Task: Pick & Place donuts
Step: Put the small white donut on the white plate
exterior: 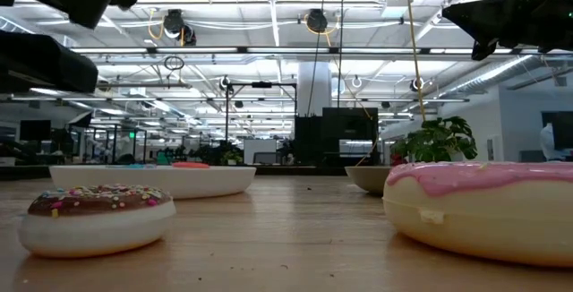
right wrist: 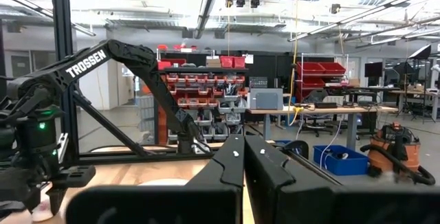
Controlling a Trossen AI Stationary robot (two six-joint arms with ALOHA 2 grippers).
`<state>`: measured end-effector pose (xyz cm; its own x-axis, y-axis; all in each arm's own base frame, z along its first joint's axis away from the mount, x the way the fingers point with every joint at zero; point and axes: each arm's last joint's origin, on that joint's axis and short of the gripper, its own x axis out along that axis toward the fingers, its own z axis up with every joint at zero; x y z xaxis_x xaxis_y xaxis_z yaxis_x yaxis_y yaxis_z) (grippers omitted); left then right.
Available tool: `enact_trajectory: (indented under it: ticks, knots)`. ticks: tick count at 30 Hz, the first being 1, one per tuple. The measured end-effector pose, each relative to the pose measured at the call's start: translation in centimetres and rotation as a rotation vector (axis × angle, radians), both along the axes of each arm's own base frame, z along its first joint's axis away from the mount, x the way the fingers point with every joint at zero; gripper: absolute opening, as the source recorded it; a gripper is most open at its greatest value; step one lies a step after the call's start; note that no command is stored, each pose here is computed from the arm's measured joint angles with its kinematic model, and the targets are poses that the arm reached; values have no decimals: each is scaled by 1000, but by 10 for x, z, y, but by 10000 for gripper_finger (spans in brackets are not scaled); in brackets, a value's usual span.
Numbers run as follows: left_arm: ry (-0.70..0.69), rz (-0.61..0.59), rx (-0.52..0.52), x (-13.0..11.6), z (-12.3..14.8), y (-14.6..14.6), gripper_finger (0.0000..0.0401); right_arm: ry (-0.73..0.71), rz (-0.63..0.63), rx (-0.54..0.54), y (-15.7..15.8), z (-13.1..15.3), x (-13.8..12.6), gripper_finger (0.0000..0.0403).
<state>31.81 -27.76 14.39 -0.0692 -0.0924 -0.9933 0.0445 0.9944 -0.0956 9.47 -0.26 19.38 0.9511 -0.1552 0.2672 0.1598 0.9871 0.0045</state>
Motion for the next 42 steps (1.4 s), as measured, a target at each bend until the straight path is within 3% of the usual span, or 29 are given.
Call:
enact_trajectory:
  ticks: [4,13,20,25,33,42]
  knots:
    - [65,23,-29,-1,10,8,116,0,0,-2,0,0,0,0]
    - [-93,35,-45,-3,77,36,78,0,-1,-6,0,0,0,0]
    - [-171,120,44,-17,135,84,77,3,-3,-12,0,0,0,0]
    - [-240,139,130,-22,162,119,78,2,-5,-17,0,0,0,0]
    - [-252,147,270,-14,169,161,77,3,-5,-21,0,0,0,0]
    - [-342,140,238,4,149,173,77,3,-6,-25,0,0,0,0]
